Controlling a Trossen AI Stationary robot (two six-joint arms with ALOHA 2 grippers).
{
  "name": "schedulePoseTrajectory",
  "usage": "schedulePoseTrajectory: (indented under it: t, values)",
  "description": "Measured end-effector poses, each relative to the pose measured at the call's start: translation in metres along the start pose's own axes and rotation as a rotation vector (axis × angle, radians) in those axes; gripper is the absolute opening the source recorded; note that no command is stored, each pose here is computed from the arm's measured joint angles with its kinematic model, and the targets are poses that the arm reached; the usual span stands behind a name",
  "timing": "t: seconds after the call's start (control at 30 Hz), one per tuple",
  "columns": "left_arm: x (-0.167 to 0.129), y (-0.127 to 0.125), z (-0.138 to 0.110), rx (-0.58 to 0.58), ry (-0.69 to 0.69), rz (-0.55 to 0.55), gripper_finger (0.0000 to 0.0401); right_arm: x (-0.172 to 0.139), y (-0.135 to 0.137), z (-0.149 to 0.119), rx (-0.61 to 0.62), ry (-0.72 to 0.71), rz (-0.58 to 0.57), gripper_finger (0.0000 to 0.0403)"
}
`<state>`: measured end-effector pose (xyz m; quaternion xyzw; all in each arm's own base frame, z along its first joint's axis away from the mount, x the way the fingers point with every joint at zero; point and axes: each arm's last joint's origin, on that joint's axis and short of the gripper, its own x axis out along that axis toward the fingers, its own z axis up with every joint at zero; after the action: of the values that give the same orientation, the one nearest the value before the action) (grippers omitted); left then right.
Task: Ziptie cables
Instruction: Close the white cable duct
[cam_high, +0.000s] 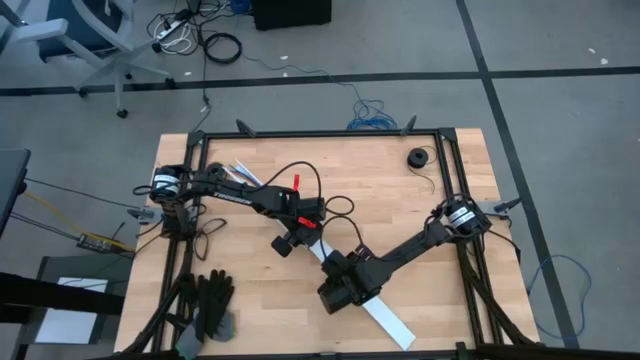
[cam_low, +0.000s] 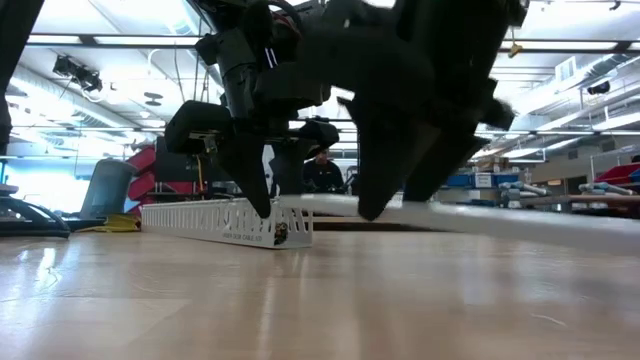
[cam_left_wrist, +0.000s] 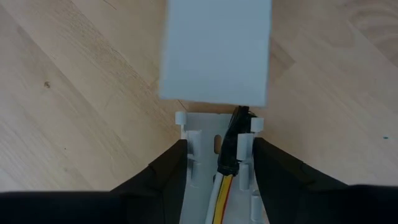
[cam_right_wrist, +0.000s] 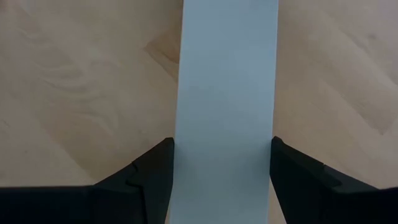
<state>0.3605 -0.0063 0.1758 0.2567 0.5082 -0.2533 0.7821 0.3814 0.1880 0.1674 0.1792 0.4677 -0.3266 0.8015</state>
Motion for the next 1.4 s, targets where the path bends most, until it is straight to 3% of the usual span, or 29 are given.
schedulePoseTrajectory:
  t: [0.2, 0.87, 1.4]
  values:
    - [0.000, 0.000, 0.000, -0.003, 0.001, 0.000, 0.0150, 0.016, 0.001, -0.005, 0.008, -0.011, 0.066, 0.0221]
    - [0.000, 0.000, 0.000, -0.006, 0.005, -0.001, 0.0150, 0.008, 0.003, -0.019, 0.044, -0.150, 0.017, 0.0221]
    - [0.000, 0.000, 0.000, -0.021, 0.005, -0.002, 0.0150, -0.001, 0.002, -0.013, 0.035, -0.271, -0.007, 0.0221]
